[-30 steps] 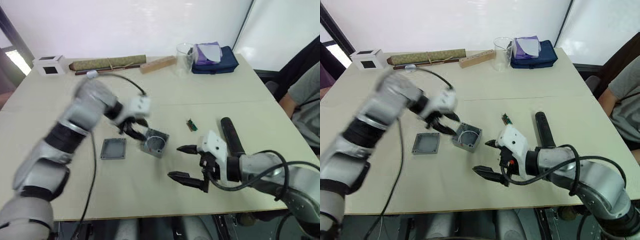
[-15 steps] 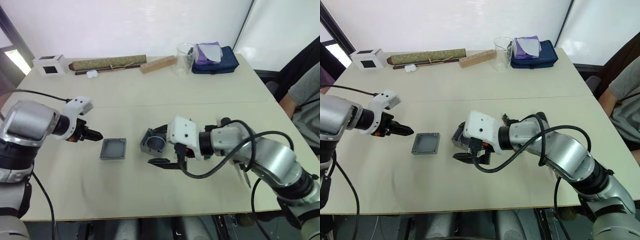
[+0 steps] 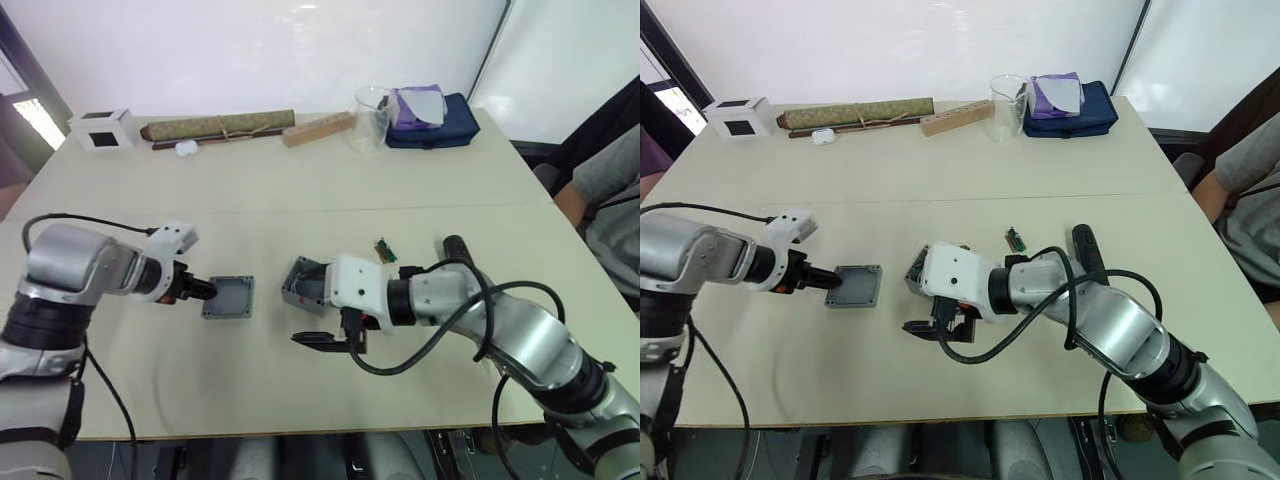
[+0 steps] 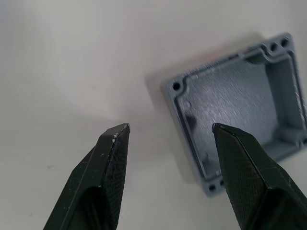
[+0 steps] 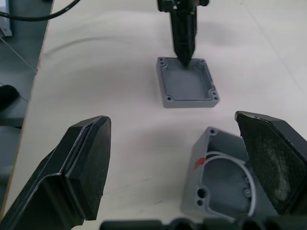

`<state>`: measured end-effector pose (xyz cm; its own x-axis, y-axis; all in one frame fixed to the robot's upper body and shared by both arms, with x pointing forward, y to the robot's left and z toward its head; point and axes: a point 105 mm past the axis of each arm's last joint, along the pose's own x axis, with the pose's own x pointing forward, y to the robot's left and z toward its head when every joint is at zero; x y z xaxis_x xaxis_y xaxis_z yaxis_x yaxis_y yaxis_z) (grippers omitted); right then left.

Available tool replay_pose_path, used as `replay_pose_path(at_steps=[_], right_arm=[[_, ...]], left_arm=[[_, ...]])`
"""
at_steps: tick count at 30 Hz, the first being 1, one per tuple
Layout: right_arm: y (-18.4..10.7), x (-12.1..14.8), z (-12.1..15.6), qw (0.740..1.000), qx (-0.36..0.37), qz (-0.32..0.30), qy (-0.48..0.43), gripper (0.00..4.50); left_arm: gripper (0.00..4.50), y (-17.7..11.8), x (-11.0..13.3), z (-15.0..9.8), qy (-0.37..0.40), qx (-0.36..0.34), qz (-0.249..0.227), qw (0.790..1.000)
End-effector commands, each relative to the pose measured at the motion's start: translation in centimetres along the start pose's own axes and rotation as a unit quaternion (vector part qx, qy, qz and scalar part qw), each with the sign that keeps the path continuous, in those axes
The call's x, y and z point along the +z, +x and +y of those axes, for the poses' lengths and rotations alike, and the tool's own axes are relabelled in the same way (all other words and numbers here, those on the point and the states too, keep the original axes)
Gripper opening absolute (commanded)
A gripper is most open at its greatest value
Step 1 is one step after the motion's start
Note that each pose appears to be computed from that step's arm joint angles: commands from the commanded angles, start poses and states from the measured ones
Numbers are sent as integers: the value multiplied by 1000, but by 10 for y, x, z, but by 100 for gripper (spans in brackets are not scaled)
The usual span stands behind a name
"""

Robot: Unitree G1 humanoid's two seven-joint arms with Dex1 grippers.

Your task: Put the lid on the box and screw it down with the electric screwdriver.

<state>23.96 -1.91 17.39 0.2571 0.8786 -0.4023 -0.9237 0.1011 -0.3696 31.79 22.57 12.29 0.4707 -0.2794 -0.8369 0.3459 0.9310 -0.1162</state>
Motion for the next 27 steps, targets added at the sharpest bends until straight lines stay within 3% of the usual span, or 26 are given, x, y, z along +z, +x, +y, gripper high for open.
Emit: replay_pose_path(at_steps=[1, 3, 6, 11, 17, 20, 24, 27], right_arm=[[-5, 9, 1, 1000, -15, -13, -14, 450], [-6, 8, 2, 1000, -18, -11, -11, 450], [-6, 7, 2, 1000, -25, -8, -8, 450], [-10, 5, -3, 999, -41, -2, -3, 450], [-24, 0, -18, 998, -62, 3, 9, 450], [-35, 10, -36, 992, -86, -62, 69, 450], [-39, 10, -67, 973, -141, -126, 134, 450], [-36, 9, -81, 968, -152, -131, 149, 450]], left_arm=[[278, 5, -2, 9, -18, 31, 19, 999], [278, 6, -1, 9, -24, 33, 20, 999], [201, 10, -2, 1, -14, 20, 27, 999], [7, 17, -6, -9, -11, 5, 32, 999], [7, 10, 3, -3, -37, 20, -4, 999], [7, -12, 19, 25, -8, 114, -43, 993], [7, -20, 52, 21, 16, 82, -145, 986], [7, -32, 81, 16, 35, 54, -261, 963]])
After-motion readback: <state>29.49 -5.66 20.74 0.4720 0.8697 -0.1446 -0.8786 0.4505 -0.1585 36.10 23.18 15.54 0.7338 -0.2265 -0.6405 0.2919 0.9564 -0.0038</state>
